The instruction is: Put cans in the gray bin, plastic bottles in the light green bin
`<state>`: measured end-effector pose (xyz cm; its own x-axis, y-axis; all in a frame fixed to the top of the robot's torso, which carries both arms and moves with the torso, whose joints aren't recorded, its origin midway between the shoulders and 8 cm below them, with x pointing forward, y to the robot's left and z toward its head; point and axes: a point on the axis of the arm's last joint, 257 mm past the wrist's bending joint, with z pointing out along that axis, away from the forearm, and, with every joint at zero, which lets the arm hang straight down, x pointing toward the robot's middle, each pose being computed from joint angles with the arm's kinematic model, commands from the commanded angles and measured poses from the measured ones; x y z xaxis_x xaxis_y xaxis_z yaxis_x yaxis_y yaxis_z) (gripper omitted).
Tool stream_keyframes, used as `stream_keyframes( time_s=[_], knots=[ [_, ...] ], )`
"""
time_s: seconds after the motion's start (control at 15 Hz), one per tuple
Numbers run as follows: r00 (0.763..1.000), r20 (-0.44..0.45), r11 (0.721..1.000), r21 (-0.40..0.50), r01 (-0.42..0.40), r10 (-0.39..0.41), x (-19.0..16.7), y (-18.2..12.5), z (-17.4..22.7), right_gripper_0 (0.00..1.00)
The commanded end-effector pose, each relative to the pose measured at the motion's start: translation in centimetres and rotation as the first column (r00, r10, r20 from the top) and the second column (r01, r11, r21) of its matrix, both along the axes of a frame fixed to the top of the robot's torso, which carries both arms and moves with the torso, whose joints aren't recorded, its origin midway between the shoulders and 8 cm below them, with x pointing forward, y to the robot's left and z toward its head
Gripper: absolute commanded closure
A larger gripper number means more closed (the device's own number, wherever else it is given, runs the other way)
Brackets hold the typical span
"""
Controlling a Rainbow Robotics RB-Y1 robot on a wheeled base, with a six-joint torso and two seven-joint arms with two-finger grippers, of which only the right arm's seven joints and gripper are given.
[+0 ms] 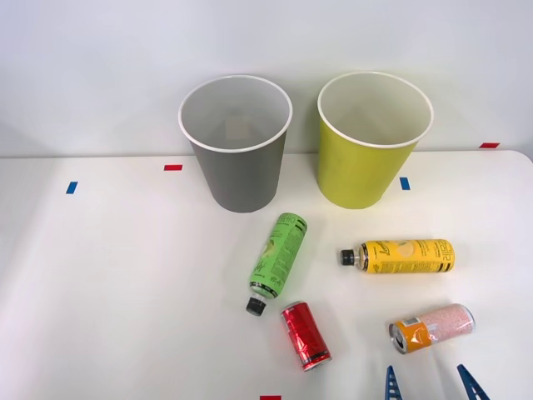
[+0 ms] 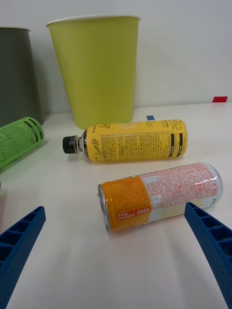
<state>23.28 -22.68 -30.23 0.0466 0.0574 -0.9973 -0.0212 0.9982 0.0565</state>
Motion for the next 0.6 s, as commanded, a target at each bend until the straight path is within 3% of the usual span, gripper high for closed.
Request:
stream_keyframes(
  time_s=[0.07, 0.6],
  knots=[
    [1.000, 0.000, 1.000, 0.000, 0.000, 0.000, 0.00, 0.00, 0.00, 0.00],
    [1.000, 0.000, 1.000, 0.000, 0.000, 0.000, 0.00, 0.00, 0.00, 0.00]
  ],
)
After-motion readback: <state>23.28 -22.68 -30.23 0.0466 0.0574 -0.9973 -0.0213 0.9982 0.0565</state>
